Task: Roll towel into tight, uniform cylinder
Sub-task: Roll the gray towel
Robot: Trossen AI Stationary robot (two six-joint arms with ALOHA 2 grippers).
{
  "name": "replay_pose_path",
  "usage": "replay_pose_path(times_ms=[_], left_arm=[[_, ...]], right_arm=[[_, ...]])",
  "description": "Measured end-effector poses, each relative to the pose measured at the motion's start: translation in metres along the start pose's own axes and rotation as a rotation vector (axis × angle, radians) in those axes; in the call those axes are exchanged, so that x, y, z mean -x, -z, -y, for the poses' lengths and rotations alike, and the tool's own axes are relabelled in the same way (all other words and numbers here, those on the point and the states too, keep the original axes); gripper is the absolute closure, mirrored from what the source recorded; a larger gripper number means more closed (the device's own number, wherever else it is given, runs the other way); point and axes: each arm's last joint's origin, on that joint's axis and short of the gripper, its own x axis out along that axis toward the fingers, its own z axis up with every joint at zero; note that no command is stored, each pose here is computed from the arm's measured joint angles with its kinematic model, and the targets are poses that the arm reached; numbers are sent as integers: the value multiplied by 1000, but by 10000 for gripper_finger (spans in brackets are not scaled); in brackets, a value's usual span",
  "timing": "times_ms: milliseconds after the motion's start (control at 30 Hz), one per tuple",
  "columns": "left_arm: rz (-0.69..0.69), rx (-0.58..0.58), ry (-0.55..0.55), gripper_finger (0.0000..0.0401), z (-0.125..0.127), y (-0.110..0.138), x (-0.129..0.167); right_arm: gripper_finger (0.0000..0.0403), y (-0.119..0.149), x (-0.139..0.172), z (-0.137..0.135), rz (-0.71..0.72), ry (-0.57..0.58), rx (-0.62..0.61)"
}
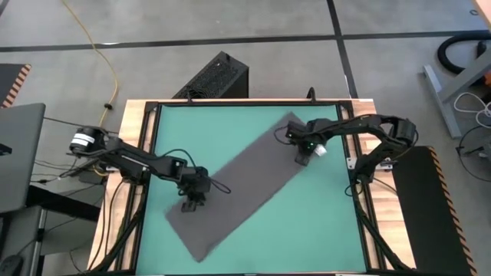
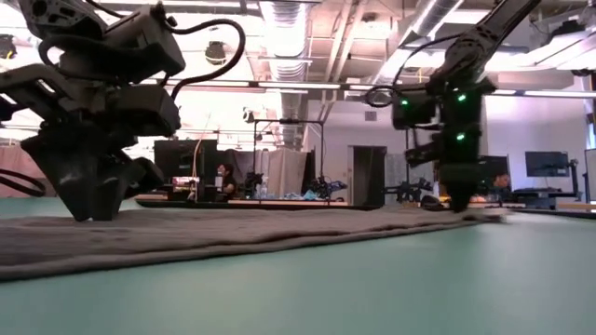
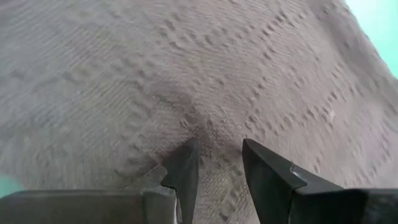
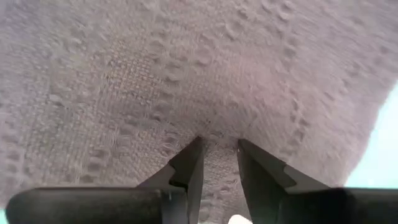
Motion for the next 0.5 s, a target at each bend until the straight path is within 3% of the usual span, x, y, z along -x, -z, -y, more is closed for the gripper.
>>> replay_pose_path(times_ms=[200, 367, 500], left_arm=[[-3, -3, 83, 283, 6, -5, -5], [74, -57, 111, 283, 17, -24, 12], [122, -119, 83, 283, 24, -34, 27]], right_arm=[[276, -22, 11, 7, 109, 147, 124], [276, -38, 41, 11, 95, 141, 146], [276, -51, 69, 3, 129, 83, 73]])
